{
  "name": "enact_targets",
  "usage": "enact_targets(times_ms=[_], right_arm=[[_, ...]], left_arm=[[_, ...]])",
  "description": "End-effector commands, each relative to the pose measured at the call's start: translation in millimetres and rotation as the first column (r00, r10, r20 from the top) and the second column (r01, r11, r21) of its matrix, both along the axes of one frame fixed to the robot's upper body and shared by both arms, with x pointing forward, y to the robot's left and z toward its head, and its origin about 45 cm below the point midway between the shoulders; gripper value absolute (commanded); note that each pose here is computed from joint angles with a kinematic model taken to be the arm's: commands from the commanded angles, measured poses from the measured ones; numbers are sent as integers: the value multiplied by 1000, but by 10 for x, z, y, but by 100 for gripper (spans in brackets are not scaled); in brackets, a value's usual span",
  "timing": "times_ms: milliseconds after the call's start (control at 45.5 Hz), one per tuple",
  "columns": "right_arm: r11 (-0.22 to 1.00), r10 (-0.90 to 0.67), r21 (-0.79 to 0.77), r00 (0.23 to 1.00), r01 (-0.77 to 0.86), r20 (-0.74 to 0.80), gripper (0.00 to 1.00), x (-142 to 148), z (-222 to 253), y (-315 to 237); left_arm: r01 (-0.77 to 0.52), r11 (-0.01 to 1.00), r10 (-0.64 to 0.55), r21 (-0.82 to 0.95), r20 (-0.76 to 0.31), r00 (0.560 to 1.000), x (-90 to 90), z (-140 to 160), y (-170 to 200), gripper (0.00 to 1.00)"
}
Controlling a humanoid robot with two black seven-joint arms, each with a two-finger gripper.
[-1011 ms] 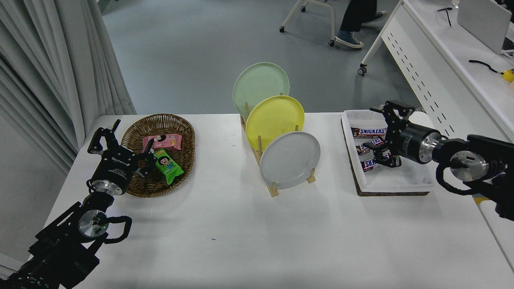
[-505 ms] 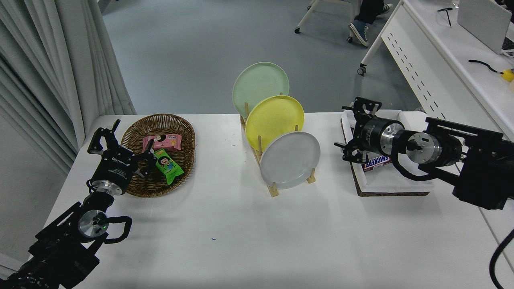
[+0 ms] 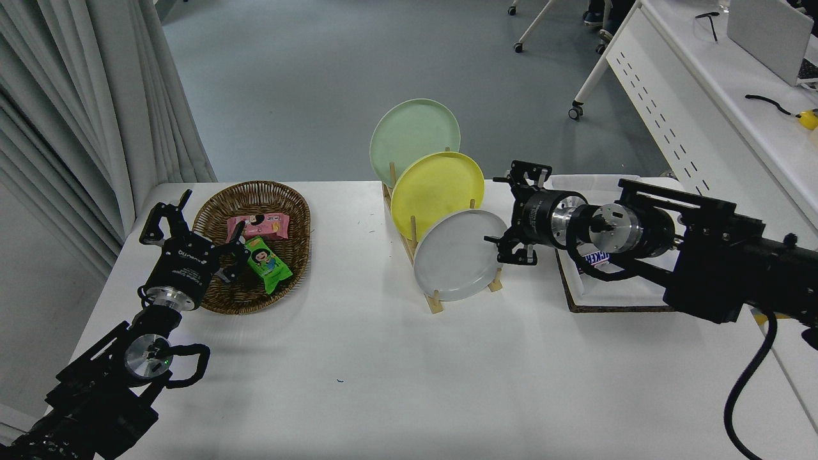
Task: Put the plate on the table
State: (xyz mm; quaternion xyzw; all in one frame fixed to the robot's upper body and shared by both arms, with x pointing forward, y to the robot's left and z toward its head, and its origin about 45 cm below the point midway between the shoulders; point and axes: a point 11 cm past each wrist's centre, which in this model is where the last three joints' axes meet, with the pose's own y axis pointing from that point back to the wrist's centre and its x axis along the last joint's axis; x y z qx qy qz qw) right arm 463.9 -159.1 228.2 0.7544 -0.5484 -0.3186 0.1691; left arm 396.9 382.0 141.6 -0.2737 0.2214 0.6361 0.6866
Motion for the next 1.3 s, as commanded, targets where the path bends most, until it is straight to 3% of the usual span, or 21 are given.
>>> enact_targets(times_ms=[0,703,1143,1275], right_arm=[[999,6,-52,1000,-5,26,100,109,7,133],[993,51,-107,998,-46,46,96,134,43,197],[980,86,-179,996,-82,14,66,123,2,242],[980,89,-180,996,-86,11,62,117,-5,255]], left_arm=[[0,1000,0,0,0,1000,1,1,0,100],[1,1000,-1,0,0,1000,0,-1,-3,100],[1,1000,-1,0,0,1000,0,-1,-3,100],[1,1000,-1,0,0,1000,0,-1,-3,100]])
